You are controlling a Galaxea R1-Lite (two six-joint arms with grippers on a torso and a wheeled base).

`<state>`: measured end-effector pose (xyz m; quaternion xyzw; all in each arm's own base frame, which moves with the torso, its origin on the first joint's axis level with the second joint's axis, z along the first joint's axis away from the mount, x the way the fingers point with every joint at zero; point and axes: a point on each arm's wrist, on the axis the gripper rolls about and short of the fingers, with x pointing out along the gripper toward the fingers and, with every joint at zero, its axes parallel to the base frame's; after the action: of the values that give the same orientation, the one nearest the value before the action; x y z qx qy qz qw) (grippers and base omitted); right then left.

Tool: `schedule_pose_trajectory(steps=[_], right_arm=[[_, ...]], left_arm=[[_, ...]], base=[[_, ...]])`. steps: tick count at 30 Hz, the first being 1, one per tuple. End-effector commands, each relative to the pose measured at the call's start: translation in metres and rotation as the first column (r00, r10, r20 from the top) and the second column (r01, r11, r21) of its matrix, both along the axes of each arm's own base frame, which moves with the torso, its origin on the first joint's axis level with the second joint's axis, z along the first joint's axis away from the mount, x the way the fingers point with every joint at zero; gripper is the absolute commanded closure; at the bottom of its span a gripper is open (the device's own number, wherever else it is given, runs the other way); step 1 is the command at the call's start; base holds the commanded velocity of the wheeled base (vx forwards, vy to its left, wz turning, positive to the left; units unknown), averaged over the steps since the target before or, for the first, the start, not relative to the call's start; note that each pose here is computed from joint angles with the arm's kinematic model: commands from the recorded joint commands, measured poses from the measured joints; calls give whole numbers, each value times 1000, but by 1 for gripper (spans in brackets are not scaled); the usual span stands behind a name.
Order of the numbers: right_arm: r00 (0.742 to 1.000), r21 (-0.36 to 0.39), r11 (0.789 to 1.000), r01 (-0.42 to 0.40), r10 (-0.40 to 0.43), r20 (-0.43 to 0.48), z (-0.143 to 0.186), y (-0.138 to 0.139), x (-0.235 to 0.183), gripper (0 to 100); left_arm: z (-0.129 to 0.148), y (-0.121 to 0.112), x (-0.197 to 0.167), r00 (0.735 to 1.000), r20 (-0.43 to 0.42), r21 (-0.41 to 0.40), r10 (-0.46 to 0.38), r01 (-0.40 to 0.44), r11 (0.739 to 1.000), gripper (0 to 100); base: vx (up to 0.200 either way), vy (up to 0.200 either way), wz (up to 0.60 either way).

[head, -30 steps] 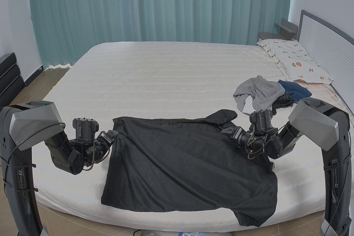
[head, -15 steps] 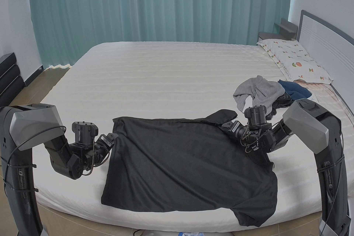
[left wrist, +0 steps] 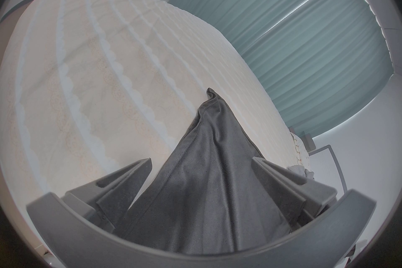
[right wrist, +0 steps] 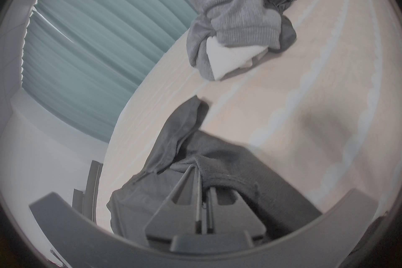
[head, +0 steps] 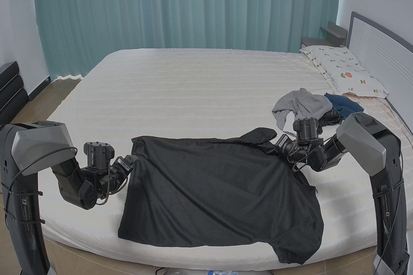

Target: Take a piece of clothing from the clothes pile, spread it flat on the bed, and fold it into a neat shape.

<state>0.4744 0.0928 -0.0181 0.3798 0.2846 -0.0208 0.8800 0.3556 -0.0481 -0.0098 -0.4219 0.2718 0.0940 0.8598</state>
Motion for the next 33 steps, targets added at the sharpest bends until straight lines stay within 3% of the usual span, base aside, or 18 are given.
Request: schedule_pose_trajectory(steps=[1,5,6,17,26,33], right_arm=[[1000,-2,1000,15,-15,-9,-2,-8,-1,100],[1000,2,1000,3,-3,-24,-7,-8,-5,100],[1000,3,1000,1,-1,-26,-7,-6,-6,0],[998,23,999,25,-26,58,23,-17,-4,0],[998,23,999,40,-41,50,14,-24,-1,0],[994,29,997,65,-67,83,30,-37,2,0]], left_arm=[[-3,-1,-1,1000,-10,3,-5,5,1000,0],[-3,-1,-2,1000,-11,4,-5,5,1000,0],[-3,-1,-2,1000,-11,4,-5,5,1000,0],[-5,-1,-2,1000,-16,4,-5,5,1000,0],[-6,-2,-2,1000,-20,5,-8,8,1000,0],[-7,-2,-2,1000,-23,5,-8,8,1000,0]], base=[[0,0,0],[0,0,0],[0,0,0],[0,0,0],[0,0,0],[0,0,0]])
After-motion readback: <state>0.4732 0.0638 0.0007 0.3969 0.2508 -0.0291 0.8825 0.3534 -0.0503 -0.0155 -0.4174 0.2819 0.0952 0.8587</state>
